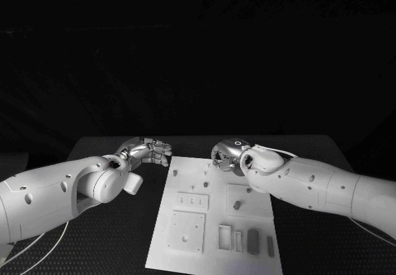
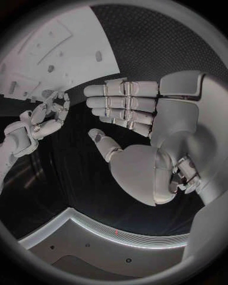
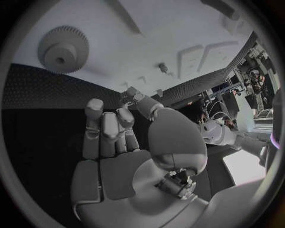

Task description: Assemble the parts on the task board

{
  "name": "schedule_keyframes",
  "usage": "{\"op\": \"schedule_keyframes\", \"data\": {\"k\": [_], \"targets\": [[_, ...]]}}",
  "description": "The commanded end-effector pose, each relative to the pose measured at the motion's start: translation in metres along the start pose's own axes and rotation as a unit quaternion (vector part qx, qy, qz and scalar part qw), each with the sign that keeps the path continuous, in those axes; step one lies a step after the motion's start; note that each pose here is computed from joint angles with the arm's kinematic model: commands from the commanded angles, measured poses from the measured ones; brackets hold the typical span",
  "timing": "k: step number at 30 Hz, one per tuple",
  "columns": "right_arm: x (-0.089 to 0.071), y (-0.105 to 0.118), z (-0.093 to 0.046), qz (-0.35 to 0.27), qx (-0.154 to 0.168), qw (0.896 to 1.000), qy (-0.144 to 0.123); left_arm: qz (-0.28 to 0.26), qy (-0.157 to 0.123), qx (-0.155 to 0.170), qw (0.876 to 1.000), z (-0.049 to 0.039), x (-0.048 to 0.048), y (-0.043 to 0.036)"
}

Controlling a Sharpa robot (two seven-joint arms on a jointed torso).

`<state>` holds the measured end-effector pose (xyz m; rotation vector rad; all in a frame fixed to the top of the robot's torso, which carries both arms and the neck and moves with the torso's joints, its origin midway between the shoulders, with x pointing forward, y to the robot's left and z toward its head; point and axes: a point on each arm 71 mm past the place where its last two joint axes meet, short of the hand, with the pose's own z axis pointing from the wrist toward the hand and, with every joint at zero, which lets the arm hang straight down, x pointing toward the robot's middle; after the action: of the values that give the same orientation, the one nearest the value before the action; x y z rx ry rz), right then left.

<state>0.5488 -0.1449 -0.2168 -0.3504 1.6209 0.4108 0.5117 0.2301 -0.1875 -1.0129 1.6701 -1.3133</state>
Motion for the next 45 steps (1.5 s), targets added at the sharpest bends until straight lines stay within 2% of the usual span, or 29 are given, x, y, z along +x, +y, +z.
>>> {"op": "schedule_keyframes", "data": {"k": [1, 13, 28, 45], "targets": [[-0.004, 0.006, 0.006, -0.014, 0.001, 1.000, -0.028, 0.001, 0.006, 0.005, 1.000, 0.0012, 0.0026, -0.0022], [0.005, 0.021, 0.017, -0.032, -0.007, 0.999, -0.023, 0.001, 0.009, 0.006, 1.000, 0.0038, 0.0054, -0.0027], [0.015, 0.022, 0.021, -0.040, -0.004, 0.999, -0.009, 0.002, 0.010, 0.007, 1.000, 0.0038, 0.0059, -0.0050], [0.019, 0.024, 0.024, -0.043, -0.004, 0.999, -0.003, 0.002, 0.012, 0.009, 1.000, 0.0045, 0.0069, -0.0076]]}}
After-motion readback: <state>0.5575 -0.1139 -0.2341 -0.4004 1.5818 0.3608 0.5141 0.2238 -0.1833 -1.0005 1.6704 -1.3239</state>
